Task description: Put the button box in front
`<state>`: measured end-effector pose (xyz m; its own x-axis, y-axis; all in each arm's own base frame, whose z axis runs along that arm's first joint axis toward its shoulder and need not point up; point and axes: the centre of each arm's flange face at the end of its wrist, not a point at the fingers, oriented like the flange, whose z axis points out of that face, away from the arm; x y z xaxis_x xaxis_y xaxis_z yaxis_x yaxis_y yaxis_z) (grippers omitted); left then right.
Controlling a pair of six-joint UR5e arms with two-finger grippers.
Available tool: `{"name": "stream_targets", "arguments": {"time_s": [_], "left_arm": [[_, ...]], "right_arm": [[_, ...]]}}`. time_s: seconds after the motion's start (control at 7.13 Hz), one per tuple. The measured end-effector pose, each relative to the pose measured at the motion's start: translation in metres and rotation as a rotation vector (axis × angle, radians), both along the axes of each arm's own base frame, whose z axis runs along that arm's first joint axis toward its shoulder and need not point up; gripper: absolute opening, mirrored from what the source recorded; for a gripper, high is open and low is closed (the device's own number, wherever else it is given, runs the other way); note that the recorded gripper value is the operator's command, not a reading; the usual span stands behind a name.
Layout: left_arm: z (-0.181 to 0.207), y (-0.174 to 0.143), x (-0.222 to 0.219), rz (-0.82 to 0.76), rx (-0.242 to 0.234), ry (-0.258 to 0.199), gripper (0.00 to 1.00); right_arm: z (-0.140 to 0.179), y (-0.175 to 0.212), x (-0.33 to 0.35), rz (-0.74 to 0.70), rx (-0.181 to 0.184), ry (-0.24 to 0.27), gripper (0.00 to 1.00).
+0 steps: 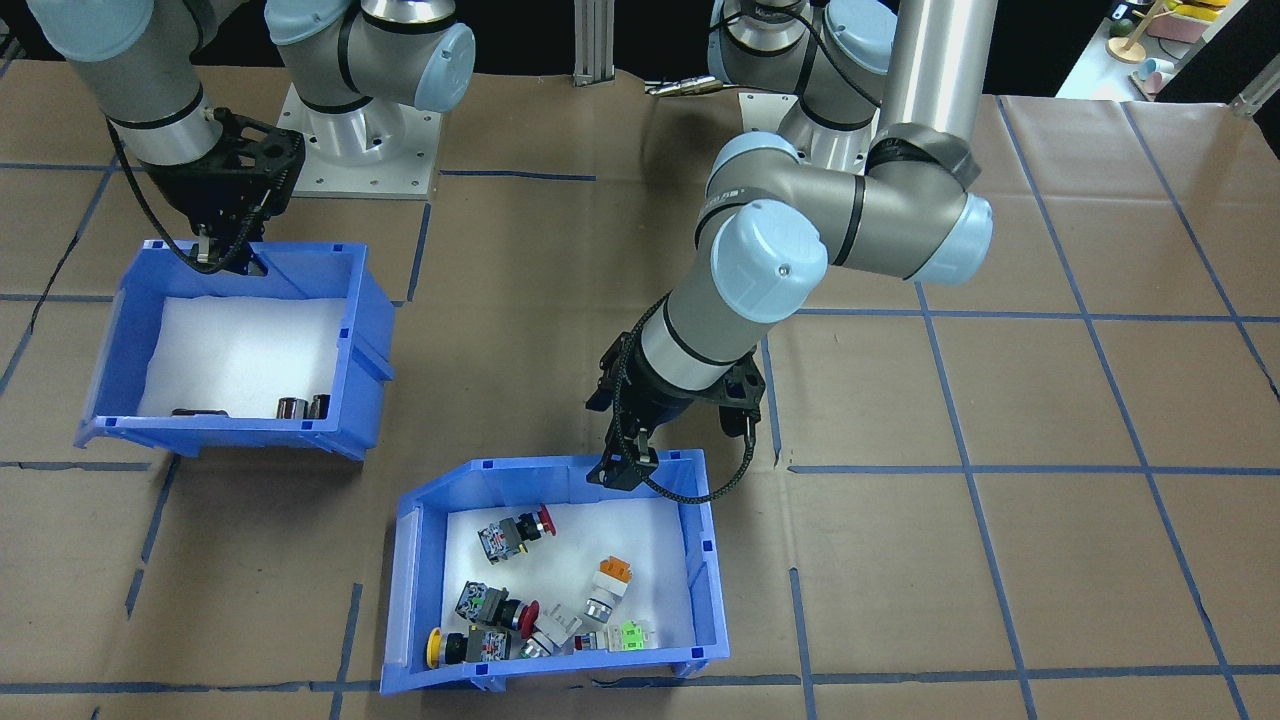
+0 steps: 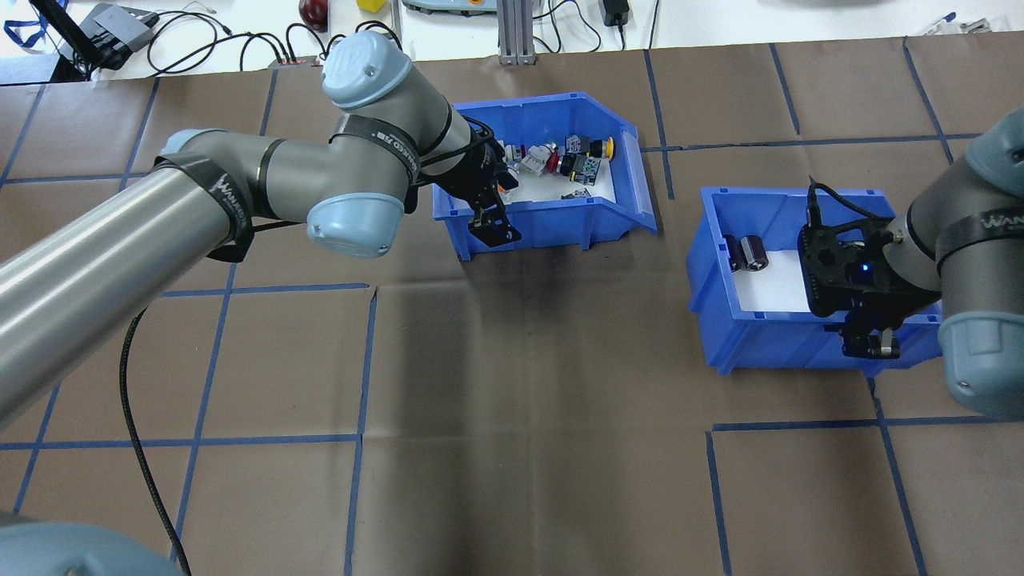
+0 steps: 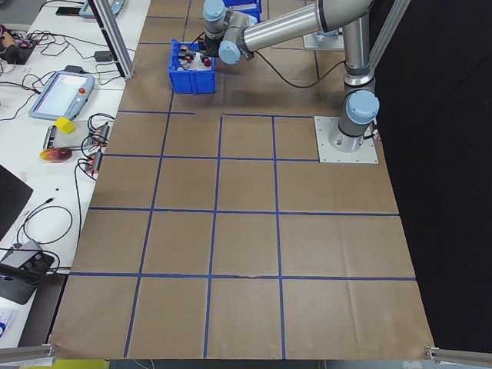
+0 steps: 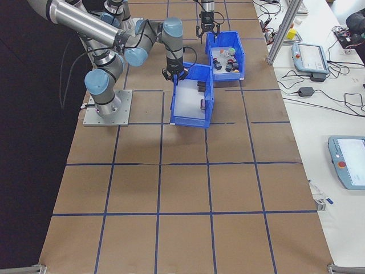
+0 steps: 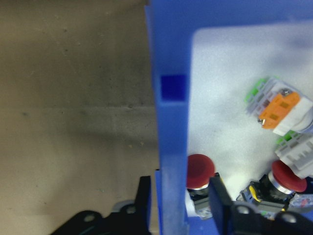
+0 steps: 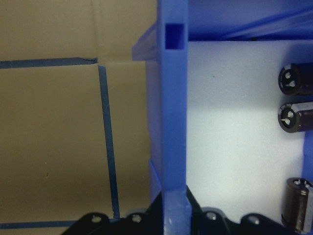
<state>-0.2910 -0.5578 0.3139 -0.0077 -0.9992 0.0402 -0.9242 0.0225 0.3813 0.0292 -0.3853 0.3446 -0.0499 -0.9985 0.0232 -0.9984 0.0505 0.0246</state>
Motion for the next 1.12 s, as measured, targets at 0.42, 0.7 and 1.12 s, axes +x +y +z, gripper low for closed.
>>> {"name": "stream_targets", "arguments": {"time_s": [0.42,0.7,1.12], "left_arm": [[0.093,0.069,0.047,-0.351,-0.012,-0.136,0.99],[0.142,0.112,0.080,-0.680,-0.082,-0.279,0.99],[0.185,0.117,0.131,-1.298,-0.231,-0.339,0.99]], "right_arm": [[-0.008,0.022,0.045,-0.022,0.002,-0.002,0.06],[-0.009,0.033,0.083,-0.051,-0.002,-0.004,0.06],[-0.009,0.066,0.162,-0.070,-0.021,-0.008,0.07]]}}
